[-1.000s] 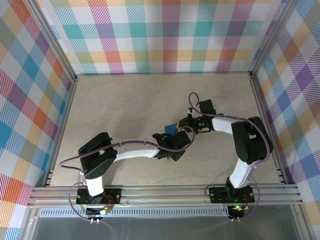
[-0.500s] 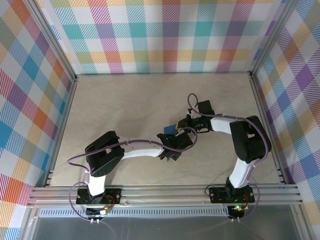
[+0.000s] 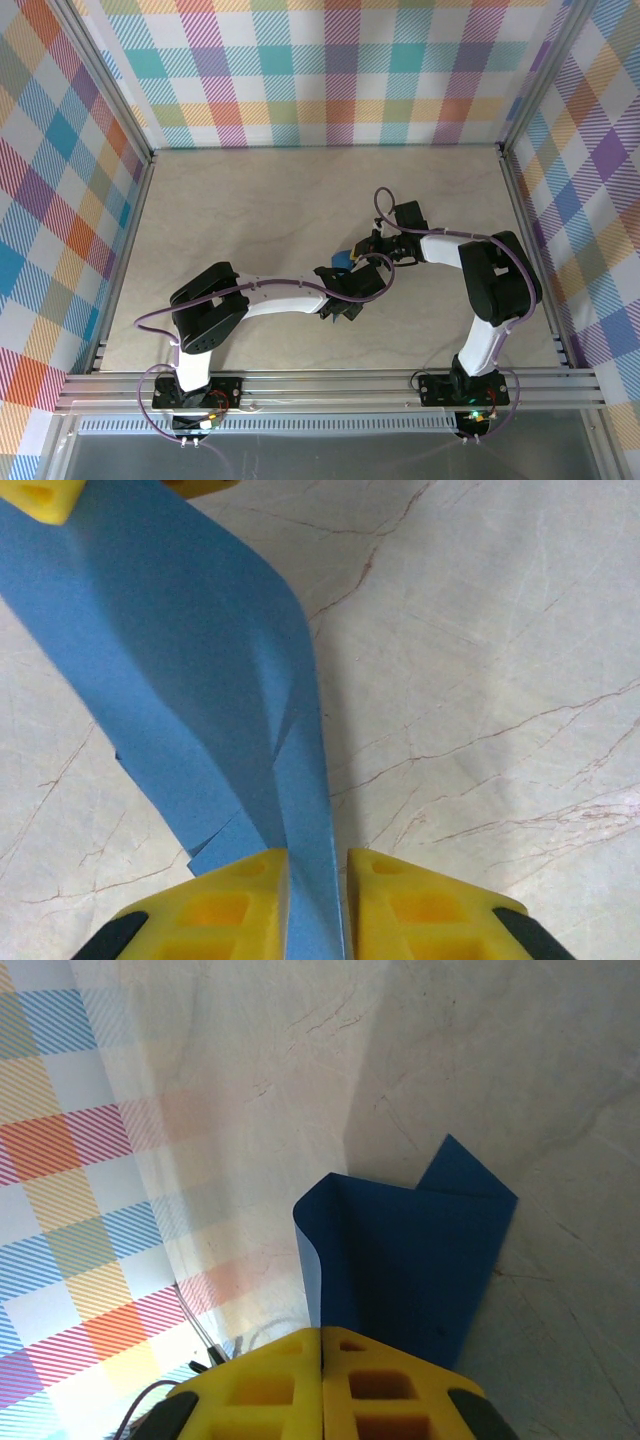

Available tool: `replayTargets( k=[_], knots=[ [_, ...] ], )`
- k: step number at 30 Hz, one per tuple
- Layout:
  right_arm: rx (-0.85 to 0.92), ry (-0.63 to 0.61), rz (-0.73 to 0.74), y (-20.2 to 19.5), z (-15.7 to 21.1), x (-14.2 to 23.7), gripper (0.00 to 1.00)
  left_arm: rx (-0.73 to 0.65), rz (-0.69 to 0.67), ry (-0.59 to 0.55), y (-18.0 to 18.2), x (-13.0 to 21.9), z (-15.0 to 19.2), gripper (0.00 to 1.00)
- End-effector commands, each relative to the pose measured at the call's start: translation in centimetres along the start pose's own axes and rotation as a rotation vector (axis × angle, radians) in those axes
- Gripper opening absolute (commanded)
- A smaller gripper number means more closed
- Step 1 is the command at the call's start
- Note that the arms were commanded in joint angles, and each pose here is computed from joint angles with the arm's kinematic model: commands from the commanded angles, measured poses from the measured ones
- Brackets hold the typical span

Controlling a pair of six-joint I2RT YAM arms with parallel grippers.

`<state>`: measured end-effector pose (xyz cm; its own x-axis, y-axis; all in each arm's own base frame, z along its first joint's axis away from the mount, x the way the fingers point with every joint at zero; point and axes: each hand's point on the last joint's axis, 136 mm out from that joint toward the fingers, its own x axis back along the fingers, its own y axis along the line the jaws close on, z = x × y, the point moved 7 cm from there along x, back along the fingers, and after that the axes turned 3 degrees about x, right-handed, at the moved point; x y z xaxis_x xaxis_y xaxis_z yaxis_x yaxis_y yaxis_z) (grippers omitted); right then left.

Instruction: Fold a paper plane with a square sheet of paper (fold left side to right side)

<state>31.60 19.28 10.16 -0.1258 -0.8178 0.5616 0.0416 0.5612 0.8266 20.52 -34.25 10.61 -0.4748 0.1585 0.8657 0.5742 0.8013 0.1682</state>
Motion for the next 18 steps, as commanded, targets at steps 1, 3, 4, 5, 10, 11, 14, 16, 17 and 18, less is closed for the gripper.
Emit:
replayTargets(
  k=[1, 3, 4, 5, 10, 11, 14, 16, 17, 18],
  knots=[
    [0.004, -0.004, 0.002, 0.2, -0.3, -0.3, 0.09, -0.004, -0.025, 0.016, 0.0, -0.2, 0.5, 0.20],
    [0.001, -0.007, 0.008, 0.1, -0.3, -0.2, 0.09, 0.002, -0.016, 0.018, 0.0, -0.3, 0.6, 0.17],
    [0.002, -0.007, 0.012, 0.1, -0.3, -0.2, 0.10, 0.006, -0.011, 0.017, -0.1, -0.3, 0.7, 0.16],
    [0.005, -0.010, 0.015, 0.1, -0.4, -0.2, 0.12, 0.009, -0.007, 0.020, -0.1, -0.4, 0.8, 0.15],
    [0.027, -0.050, 0.047, 0.4, -0.9, 0.7, 0.25, 0.029, 0.010, 0.020, -0.1, -0.5, 1.1, 0.10],
    [0.033, -0.063, 0.054, 0.4, -1.0, 1.1, 0.27, 0.033, 0.013, 0.020, -0.1, -0.5, 1.2, 0.09],
    [0.033, -0.105, 0.080, 0.1, -1.5, 2.5, 0.34, 0.048, 0.030, 0.017, 0.1, -0.6, 1.2, 0.07],
    [0.037, -0.139, 0.101, -0.2, -1.9, 3.7, 0.39, 0.064, 0.047, 0.011, 0.3, -0.4, 1.2, 0.06],
    [0.035, -0.154, 0.114, -0.4, -2.0, 4.4, 0.42, 0.073, 0.058, 0.005, 0.4, -0.3, 1.1, 0.06],
    [0.031, -0.167, 0.126, -0.7, -2.1, 5.0, 0.43, 0.081, 0.067, -0.001, 0.5, -0.2, 1.1, 0.05]
  ],
)
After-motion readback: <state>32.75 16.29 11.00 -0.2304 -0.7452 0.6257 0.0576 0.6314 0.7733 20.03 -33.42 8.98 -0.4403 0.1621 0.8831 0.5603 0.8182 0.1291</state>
